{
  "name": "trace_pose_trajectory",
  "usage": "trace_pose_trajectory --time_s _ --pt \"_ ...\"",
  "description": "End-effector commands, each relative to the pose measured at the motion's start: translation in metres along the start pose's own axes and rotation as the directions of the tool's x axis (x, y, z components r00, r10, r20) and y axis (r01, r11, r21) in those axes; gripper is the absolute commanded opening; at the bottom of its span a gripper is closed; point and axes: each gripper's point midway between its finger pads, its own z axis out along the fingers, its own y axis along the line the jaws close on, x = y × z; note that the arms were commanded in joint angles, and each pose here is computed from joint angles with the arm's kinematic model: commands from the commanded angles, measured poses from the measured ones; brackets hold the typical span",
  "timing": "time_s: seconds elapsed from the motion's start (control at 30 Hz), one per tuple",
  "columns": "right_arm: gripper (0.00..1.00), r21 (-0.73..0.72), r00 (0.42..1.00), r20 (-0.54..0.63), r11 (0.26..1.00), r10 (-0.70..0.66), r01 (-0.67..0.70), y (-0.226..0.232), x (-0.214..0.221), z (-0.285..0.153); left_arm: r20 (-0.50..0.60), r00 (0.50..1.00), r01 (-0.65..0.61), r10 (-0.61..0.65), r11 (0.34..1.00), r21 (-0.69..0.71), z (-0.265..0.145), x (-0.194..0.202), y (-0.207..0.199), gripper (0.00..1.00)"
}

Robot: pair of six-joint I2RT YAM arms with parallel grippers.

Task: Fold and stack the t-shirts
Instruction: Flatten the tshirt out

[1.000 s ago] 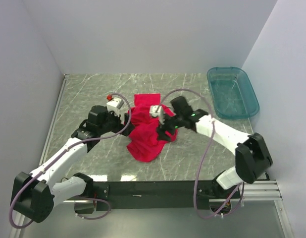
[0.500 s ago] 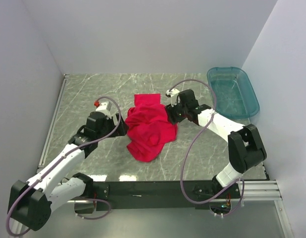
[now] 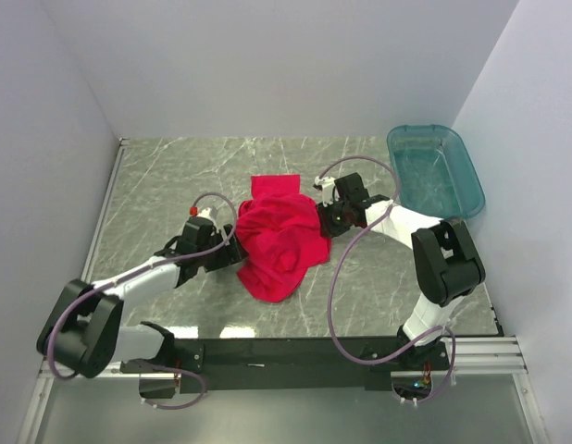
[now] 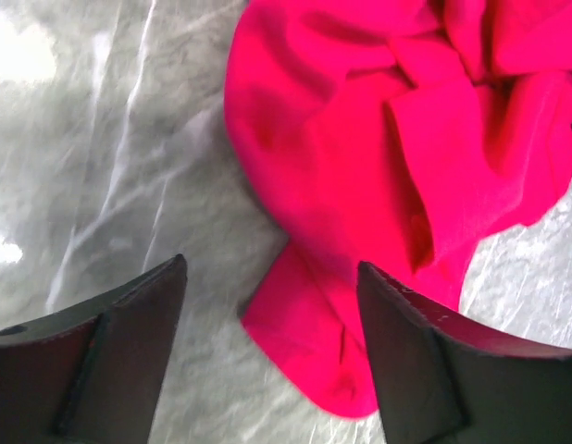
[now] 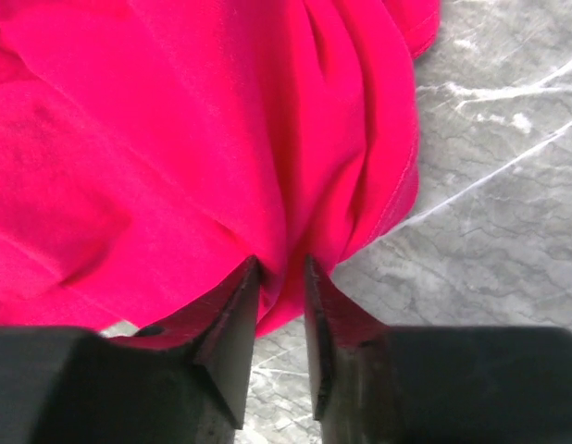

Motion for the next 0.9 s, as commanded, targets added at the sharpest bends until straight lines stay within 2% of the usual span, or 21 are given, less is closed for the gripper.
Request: trace_pose_trajectory --time_s 0.0,0.17,0.27,0.3,0.37,0.4,0.5,0.57,0.6,0.63,0.8,0.87 --pt "0.3 -0.007 0.999 0.053 1.0 0.005 -0.004 -0.002 -0.019 -0.01 0.044 0.999 0.002 -0.006 0.997 0.077 0.011 -0.023 -0.026 0.78" --pt "0.21 -0.034 0.998 0.056 0.999 0.021 -0.019 -0.004 -0.019 -0.014 0.005 1.0 0.008 -0.008 0.999 0.052 0.032 -0.019 -0.021 0.69" --pt "0.15 -0.053 0.998 0.054 0.999 0.013 -0.01 -0.001 -0.019 -0.016 -0.01 1.0 0.001 0.0 0.998 0.061 0.039 -0.02 -0.024 0.51" --pt "0.13 -0.051 0.998 0.058 0.999 0.009 -0.006 -0.002 -0.022 -0.017 -0.008 1.0 -0.001 0.001 0.998 0.063 0.039 -0.021 -0.025 0.34" --pt "0.13 -0.067 0.999 0.037 0.998 -0.009 0.012 0.0 -0.02 -0.02 0.015 0.999 -0.034 0.034 0.998 0.054 0.037 -0.029 -0.027 0.15" --pt "0.11 -0.072 0.999 0.04 0.997 -0.022 0.025 0.0 -0.023 -0.022 0.027 0.998 -0.052 0.051 0.998 0.037 0.035 -0.034 -0.026 0.01" --pt "0.06 -0.041 0.995 0.063 0.996 -0.073 0.076 -0.011 -0.032 -0.037 0.107 0.983 -0.136 0.146 0.986 -0.097 0.013 -0.062 -0.013 0.01" --pt "0.0 0.006 0.991 0.108 0.997 -0.081 0.081 -0.03 -0.044 -0.056 0.22 0.954 -0.166 0.202 0.971 -0.172 -0.014 -0.096 -0.016 0.01" --pt "0.0 0.036 0.987 0.137 0.996 -0.083 0.079 -0.039 -0.053 -0.066 0.22 0.951 -0.179 0.219 0.966 -0.189 -0.023 -0.099 -0.015 0.01" --pt "0.0 0.063 0.981 0.165 0.994 -0.099 0.089 -0.046 -0.061 -0.078 0.272 0.934 -0.184 0.23 0.966 -0.184 -0.039 -0.115 -0.026 0.01" --pt "0.0 0.221 0.957 0.243 0.97 -0.156 0.102 -0.089 -0.091 -0.128 0.33 0.886 -0.217 0.325 0.921 -0.324 -0.076 -0.154 -0.021 0.01" --pt "0.0 0.289 0.944 0.264 0.95 -0.198 0.118 -0.099 -0.101 -0.144 0.338 0.872 -0.232 0.353 0.908 -0.35 -0.082 -0.17 -0.023 0.05"
